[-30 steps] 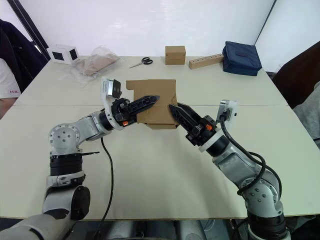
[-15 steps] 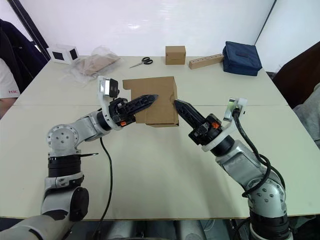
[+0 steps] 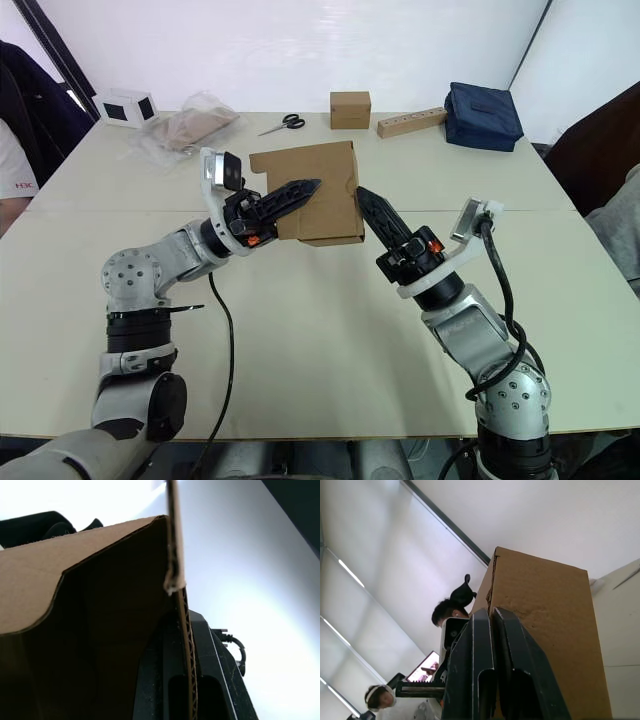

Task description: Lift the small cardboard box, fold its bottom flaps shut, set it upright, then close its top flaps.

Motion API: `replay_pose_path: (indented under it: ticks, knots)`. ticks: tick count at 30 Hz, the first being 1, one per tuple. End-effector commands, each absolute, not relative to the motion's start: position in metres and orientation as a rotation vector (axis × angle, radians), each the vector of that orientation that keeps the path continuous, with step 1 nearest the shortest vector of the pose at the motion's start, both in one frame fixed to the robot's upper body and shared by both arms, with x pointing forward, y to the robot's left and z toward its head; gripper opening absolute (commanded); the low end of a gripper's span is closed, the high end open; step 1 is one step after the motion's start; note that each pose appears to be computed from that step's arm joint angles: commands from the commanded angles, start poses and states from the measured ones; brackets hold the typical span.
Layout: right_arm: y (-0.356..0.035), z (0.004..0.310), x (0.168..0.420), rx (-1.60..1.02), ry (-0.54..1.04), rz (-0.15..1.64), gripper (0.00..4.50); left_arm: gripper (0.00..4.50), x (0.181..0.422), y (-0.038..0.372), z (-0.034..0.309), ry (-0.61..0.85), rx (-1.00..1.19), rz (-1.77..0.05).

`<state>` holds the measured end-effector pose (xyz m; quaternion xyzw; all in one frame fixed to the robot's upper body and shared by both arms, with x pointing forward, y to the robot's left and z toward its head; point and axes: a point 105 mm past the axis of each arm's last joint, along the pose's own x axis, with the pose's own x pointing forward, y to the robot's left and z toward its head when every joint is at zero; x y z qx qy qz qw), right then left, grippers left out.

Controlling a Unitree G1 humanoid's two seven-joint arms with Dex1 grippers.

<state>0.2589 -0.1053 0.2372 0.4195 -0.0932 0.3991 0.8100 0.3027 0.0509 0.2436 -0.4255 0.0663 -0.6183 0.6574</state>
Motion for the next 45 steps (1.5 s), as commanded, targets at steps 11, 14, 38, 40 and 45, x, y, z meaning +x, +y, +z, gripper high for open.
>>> replay_pose_path:
  ticks: [11,14,38,40,45]
  knots:
    - [-0.109,0.242,0.261,0.962,-0.235,0.810,0.08,0.00,0.299,0.052,0.263,0.070,-1.030,-1.399]
    - [-0.107,0.243,0.261,0.969,-0.232,0.812,0.08,0.00,0.299,0.051,0.263,0.069,-1.037,-1.396]
    - [-0.129,0.250,0.260,0.831,-0.237,0.813,0.08,0.00,0.286,0.057,0.261,0.122,-0.970,-1.476]
    - [-0.133,0.252,0.261,0.841,-0.250,0.804,0.08,0.00,0.287,0.058,0.261,0.125,-0.967,-1.476]
    - [-0.136,0.252,0.261,0.834,-0.248,0.793,0.08,0.00,0.286,0.059,0.261,0.126,-0.960,-1.480]
